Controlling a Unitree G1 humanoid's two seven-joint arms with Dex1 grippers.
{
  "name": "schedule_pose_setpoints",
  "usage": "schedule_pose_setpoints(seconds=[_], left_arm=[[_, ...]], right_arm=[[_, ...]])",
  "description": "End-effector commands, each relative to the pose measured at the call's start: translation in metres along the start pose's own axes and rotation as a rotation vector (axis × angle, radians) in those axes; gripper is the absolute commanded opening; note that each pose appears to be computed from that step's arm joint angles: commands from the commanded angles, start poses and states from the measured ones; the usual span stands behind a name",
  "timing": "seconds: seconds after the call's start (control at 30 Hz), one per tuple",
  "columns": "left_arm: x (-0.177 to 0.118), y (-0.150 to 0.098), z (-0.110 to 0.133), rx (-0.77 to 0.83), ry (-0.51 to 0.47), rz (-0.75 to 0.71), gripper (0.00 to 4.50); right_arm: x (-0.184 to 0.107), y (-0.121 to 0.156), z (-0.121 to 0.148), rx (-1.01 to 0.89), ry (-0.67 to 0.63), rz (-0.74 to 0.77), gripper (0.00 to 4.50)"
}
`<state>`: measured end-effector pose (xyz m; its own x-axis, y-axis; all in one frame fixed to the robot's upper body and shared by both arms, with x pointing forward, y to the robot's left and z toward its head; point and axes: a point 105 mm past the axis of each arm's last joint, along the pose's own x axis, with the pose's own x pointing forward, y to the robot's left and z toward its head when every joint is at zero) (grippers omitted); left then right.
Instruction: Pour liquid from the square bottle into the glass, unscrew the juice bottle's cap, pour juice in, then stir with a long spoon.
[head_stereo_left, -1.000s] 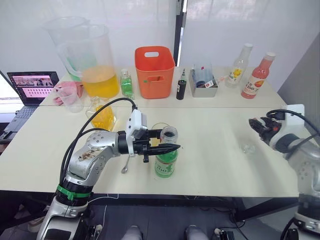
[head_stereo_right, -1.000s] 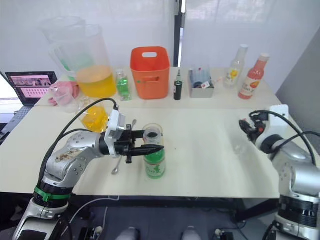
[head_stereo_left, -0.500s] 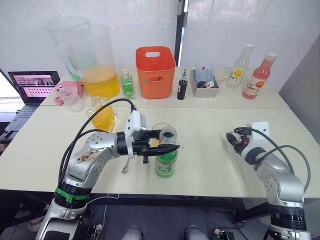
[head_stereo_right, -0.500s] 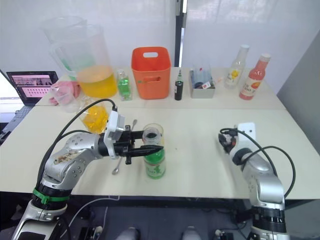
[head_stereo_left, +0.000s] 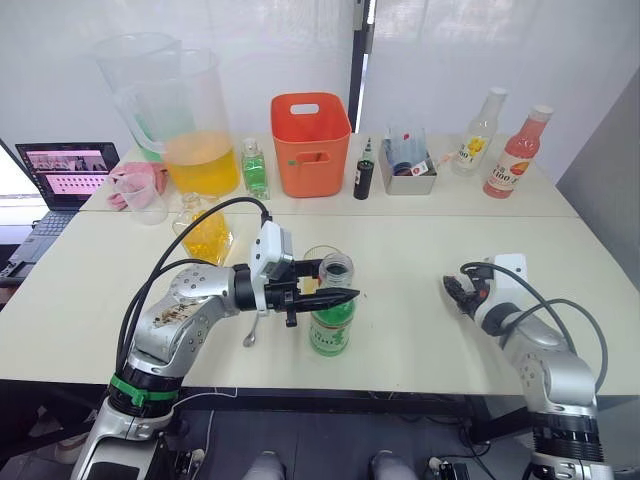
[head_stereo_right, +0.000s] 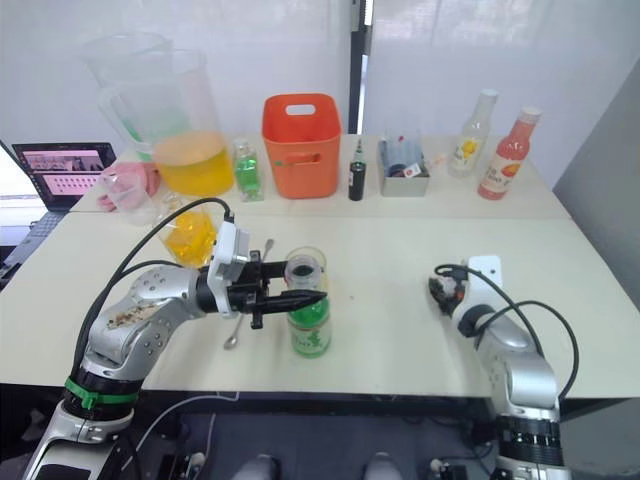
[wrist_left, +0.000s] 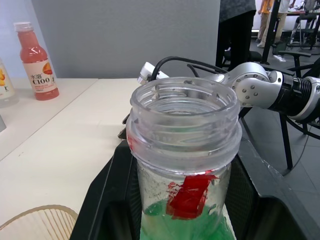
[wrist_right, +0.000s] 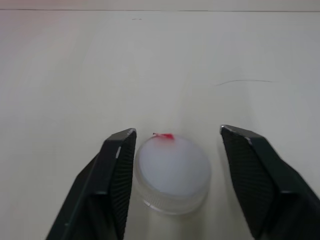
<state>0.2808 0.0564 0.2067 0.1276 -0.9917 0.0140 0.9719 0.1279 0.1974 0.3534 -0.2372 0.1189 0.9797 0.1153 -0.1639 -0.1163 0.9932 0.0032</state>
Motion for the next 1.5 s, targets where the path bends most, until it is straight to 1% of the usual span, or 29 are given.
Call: schedule_pose_setpoints(seconds=[0.03, 0.07, 0.23, 0.33, 0.47, 0.5, 0.57, 0.73, 0.83, 0.9, 1.03, 1.13, 1.2, 1.27, 1.33, 1.4, 1.5], left_arm=[[0.003, -0.004, -0.015, -0.057, 0.050, -0.016, 1.62], [0.003, -0.004, -0.015, -0.057, 0.050, -0.017, 1.62], [0.001, -0.005, -0.015, -0.058, 0.051, -0.017, 1.62], [-0.001, -0.007, -0.015, -0.057, 0.053, -0.017, 1.62], [-0.004, -0.009, -0.010, -0.057, 0.043, -0.006, 1.62], [-0.005, -0.009, -0.005, -0.054, 0.032, 0.000, 1.62], [-0.007, -0.010, 0.002, -0.052, 0.012, 0.012, 1.62], [-0.018, -0.015, 0.023, -0.042, -0.014, 0.048, 1.62], [-0.027, -0.018, 0.033, -0.052, -0.017, 0.068, 1.62], [-0.036, -0.025, 0.039, -0.067, 0.003, 0.065, 1.62], [-0.056, -0.028, 0.050, -0.061, 0.045, 0.106, 1.62], [-0.073, -0.017, 0.058, 0.006, 0.090, 0.206, 1.62], [-0.090, -0.003, 0.068, 0.060, 0.103, 0.284, 1.62], [-0.101, 0.006, 0.075, 0.100, 0.114, 0.328, 1.62], [-0.106, 0.019, 0.082, 0.145, 0.101, 0.358, 1.62], [-0.109, 0.032, 0.090, 0.159, 0.055, 0.378, 1.62], [-0.107, 0.048, 0.093, 0.226, 0.067, 0.369, 1.62]], right_arm=[[-0.007, 0.000, 0.032, -0.015, -0.093, 0.015, 4.28], [-0.009, 0.000, 0.039, -0.019, -0.106, 0.020, 4.48], [-0.019, 0.005, 0.079, -0.043, -0.188, 0.114, 4.48], [-0.029, 0.011, 0.099, -0.125, -0.187, 0.223, 4.48], [-0.051, 0.038, 0.121, -0.274, -0.179, 0.488, 4.48], [-0.057, 0.047, 0.126, -0.309, -0.178, 0.566, 4.48], [-0.063, 0.060, 0.131, -0.346, -0.173, 0.669, 4.48], [-0.062, 0.078, 0.139, -0.350, -0.189, 0.793, 4.48], [-0.063, 0.086, 0.139, -0.348, -0.185, 0.858, 4.48], [-0.066, 0.092, 0.137, -0.358, -0.168, 0.922, 4.48], [-0.071, 0.099, 0.136, -0.349, -0.148, 1.016, 4.48], [-0.075, 0.104, 0.135, -0.340, -0.131, 1.069, 4.48], [-0.076, 0.106, 0.135, -0.342, -0.137, 1.080, 4.48], [-0.077, 0.110, 0.136, -0.334, -0.145, 1.091, 4.48], [-0.083, 0.114, 0.134, -0.314, -0.136, 1.118, 4.48], [-0.090, 0.118, 0.130, -0.276, -0.112, 1.148, 4.48], [-0.093, 0.122, 0.127, -0.257, -0.110, 1.127, 4.48]])
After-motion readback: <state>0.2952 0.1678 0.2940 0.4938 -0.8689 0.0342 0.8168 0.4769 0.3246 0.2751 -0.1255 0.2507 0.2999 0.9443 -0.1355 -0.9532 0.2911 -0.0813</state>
